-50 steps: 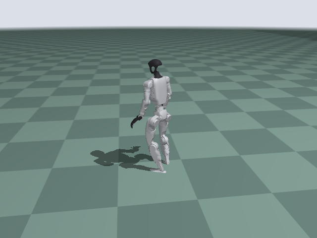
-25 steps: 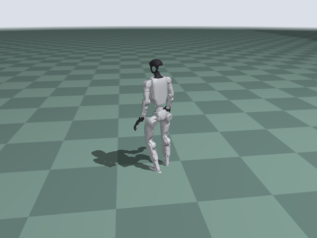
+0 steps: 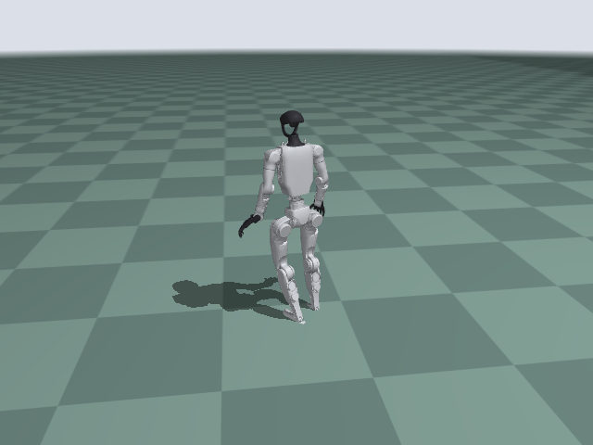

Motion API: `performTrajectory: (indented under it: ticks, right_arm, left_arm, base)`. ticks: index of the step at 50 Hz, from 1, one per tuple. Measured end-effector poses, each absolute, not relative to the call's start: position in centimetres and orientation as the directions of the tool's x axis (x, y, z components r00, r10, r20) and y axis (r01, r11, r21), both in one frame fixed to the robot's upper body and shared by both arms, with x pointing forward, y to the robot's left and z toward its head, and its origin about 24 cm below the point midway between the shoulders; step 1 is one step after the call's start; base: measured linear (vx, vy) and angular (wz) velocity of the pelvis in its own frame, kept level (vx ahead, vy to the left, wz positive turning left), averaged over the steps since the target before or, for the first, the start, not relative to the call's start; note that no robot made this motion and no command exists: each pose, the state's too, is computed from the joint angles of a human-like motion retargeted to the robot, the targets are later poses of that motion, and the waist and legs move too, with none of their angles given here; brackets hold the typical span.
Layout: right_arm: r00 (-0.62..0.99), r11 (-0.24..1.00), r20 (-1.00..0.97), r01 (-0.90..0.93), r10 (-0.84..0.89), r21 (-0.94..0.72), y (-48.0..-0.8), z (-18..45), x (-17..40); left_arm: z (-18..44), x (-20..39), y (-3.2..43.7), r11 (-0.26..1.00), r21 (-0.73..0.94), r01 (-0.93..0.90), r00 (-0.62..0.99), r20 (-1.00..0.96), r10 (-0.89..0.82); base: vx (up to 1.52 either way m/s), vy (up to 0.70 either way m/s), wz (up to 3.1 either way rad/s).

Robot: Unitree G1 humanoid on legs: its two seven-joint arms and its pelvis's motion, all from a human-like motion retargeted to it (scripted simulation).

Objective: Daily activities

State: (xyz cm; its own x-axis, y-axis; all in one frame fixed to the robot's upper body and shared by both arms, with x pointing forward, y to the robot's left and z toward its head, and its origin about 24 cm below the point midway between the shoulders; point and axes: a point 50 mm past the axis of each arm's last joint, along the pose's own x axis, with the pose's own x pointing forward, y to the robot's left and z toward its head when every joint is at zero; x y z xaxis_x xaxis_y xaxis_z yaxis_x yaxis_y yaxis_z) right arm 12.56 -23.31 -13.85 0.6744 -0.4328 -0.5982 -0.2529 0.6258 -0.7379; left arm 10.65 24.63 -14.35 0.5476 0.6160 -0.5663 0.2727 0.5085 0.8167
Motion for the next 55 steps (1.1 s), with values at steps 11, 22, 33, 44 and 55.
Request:
performTrajectory:
  ticks: [11, 22, 33, 44, 55]
  right_arm:
    - [0.697, 0.644, -0.607, -0.271, -0.381, -0.715, -23.0, -13.6, 13.4]
    - [0.713, 0.693, -0.655, -0.341, -0.249, -0.635, -21.2, -13.5, 14.4]
    - [0.994, 0.800, -0.092, -0.103, 0.060, -0.591, -16.9, -1.5, 23.5]
    - [0.887, 0.866, 0.320, -0.152, 0.332, -0.477, -11.1, 10.2, 26.5]
    - [0.879, 0.922, 0.476, 0.181, 0.004, -0.342, -16.3, 15.1, 30.5]
  left_arm:
    - [-14.5, 10.7, 24.2, 0.504, 0.802, 0.320, 0.575, -0.587, 0.570]
    - [-14.7, 11.4, 23.7, 0.459, 0.746, 0.483, 0.616, -0.662, 0.427]
    - [-13.9, 12.5, 23.6, 0.348, 0.774, 0.529, 0.698, -0.630, 0.341]
    - [-13.0, 17.2, 17.5, 0.295, 0.761, 0.578, 0.773, -0.626, 0.102]
    - [-14.7, 14.6, 15.4, 0.286, 0.597, 0.750, 0.624, -0.782, -0.005]
  base:
    - [0.01, 0.01, -0.08]
    - [0.10, -0.07, -0.01]
    - [0.14, -0.18, -0.38]
    - [0.11, -0.07, -0.58]
    - [0.11, 0.04, -0.09]
